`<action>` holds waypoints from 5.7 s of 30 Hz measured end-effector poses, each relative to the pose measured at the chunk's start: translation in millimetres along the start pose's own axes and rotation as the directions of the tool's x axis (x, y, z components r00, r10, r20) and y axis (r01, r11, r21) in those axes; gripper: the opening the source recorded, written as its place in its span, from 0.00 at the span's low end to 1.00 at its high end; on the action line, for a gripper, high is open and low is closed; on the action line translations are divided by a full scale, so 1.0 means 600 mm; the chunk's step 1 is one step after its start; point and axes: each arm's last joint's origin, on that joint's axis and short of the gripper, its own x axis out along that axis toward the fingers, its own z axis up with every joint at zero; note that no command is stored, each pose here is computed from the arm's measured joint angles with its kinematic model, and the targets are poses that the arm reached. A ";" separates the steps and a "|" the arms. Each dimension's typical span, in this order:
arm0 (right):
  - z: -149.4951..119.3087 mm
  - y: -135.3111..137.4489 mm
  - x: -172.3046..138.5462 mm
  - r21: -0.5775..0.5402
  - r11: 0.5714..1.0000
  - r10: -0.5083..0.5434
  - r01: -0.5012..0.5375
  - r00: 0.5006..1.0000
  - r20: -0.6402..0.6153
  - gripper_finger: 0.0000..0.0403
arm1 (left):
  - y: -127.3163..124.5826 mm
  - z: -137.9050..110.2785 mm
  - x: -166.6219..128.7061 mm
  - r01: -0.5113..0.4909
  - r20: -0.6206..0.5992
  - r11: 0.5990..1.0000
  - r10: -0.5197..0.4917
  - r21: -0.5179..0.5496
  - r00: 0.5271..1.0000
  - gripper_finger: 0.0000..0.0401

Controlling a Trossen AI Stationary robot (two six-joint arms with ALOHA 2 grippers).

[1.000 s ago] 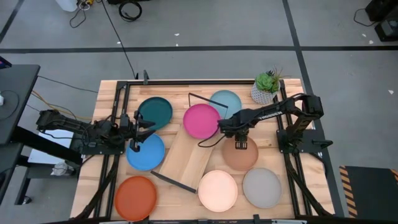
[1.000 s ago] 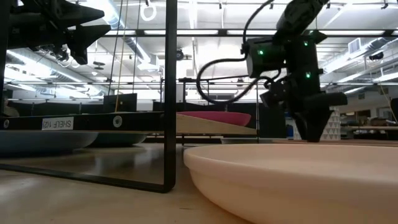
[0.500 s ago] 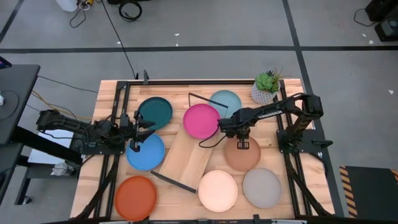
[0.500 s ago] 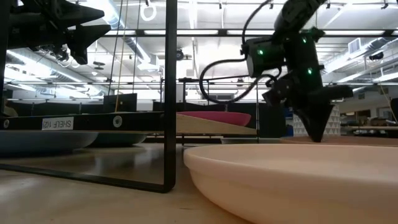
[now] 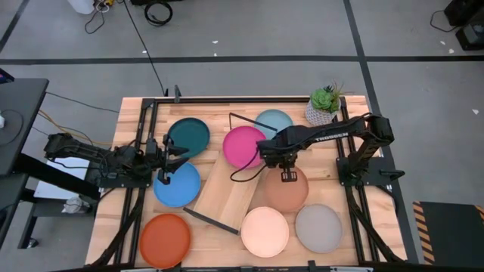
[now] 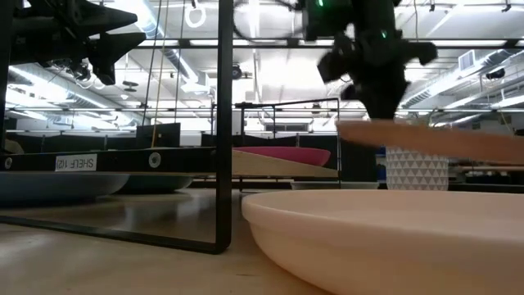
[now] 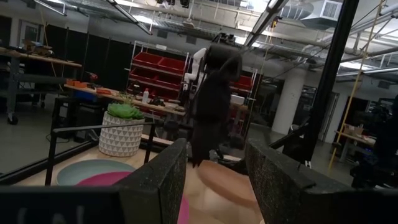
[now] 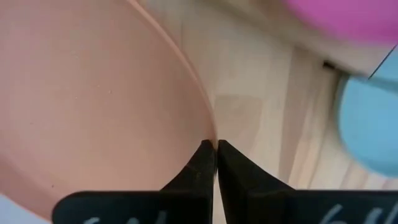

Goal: Place and stack plates onto a shelf
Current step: Put the brown plate on the shelf, then stack the light blue plate on top of the brown plate on the shelf

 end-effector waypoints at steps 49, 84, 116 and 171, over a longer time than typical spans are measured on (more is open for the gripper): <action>0.268 0.024 0.002 -0.369 0.917 0.051 0.154 0.869 0.491 0.08 | 0.000 0.002 0.000 0.002 0.012 1.000 -0.002 -0.008 1.000 0.43; 0.167 0.101 0.009 -0.271 0.949 -0.090 0.160 0.964 0.252 0.22 | 0.000 -0.001 0.000 -0.002 -0.008 1.000 0.001 -0.025 1.000 0.43; 0.146 0.076 0.061 -0.233 0.969 0.003 0.087 0.933 0.360 0.22 | 0.000 -0.002 0.000 -0.003 -0.012 1.000 0.003 -0.022 1.000 0.43; -0.140 -0.152 0.179 0.099 0.885 -0.463 0.455 0.837 0.292 0.44 | 0.000 -0.001 0.000 -0.002 -0.006 1.000 0.002 0.001 1.000 0.43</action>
